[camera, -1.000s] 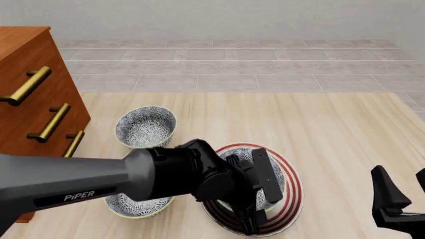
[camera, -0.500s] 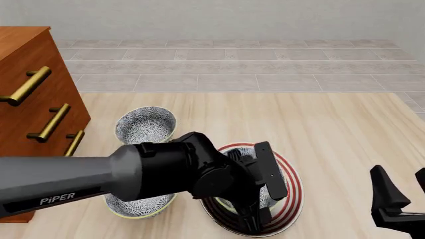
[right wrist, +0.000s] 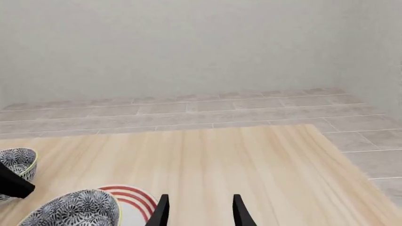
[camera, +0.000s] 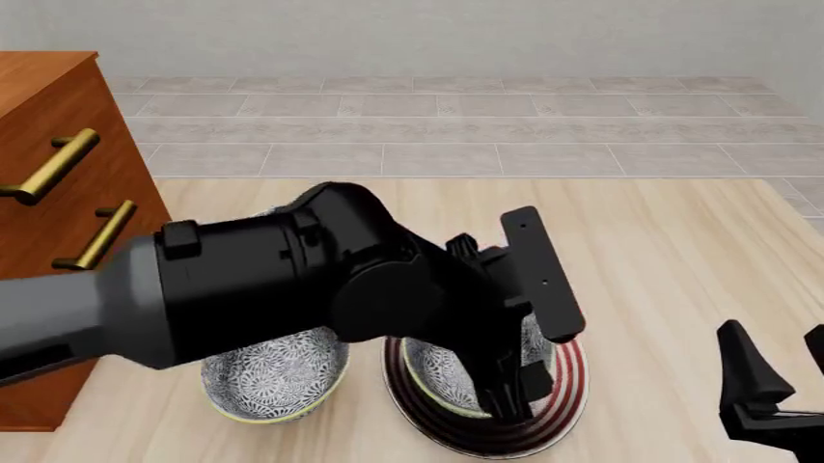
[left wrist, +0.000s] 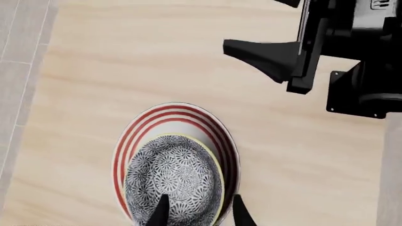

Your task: Put the bowl at the front on the plate.

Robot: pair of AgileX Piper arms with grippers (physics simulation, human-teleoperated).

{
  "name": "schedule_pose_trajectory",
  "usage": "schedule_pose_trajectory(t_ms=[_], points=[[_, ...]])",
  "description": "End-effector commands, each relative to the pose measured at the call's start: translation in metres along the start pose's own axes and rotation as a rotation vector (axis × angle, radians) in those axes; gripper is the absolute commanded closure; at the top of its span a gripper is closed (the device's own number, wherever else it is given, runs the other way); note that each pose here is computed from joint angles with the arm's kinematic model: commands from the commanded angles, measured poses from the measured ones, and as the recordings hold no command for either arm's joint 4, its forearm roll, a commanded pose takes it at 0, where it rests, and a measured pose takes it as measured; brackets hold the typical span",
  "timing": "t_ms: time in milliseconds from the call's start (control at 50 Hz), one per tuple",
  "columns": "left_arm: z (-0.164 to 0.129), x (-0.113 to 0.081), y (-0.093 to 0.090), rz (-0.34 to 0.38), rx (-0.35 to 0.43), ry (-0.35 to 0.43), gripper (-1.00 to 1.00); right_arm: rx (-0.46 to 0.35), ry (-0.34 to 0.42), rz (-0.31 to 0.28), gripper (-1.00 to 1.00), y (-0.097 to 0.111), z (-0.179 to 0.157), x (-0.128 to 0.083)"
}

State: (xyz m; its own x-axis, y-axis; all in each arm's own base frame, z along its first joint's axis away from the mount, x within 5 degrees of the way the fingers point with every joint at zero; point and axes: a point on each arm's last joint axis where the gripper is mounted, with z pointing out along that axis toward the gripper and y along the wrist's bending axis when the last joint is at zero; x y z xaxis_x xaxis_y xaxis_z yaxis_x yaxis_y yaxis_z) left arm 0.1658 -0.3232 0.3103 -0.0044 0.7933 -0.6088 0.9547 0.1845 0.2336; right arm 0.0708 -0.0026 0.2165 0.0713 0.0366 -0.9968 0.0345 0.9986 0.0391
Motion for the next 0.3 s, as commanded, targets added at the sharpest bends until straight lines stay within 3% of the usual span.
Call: schedule_pose_trajectory(t_ms=[20,300], points=[[-0.043,-0.022,0.015,0.014,-0.041,-0.072,-1.0,0.003,-0.001,-0.003,-1.0,0.0,0.0,0.0],[-0.112,-0.049,0.039,-0.004,-0.13,-0.213,-1.0,0.008,-0.001,-0.002,-1.0,-0.001,-0.001,0.0]])
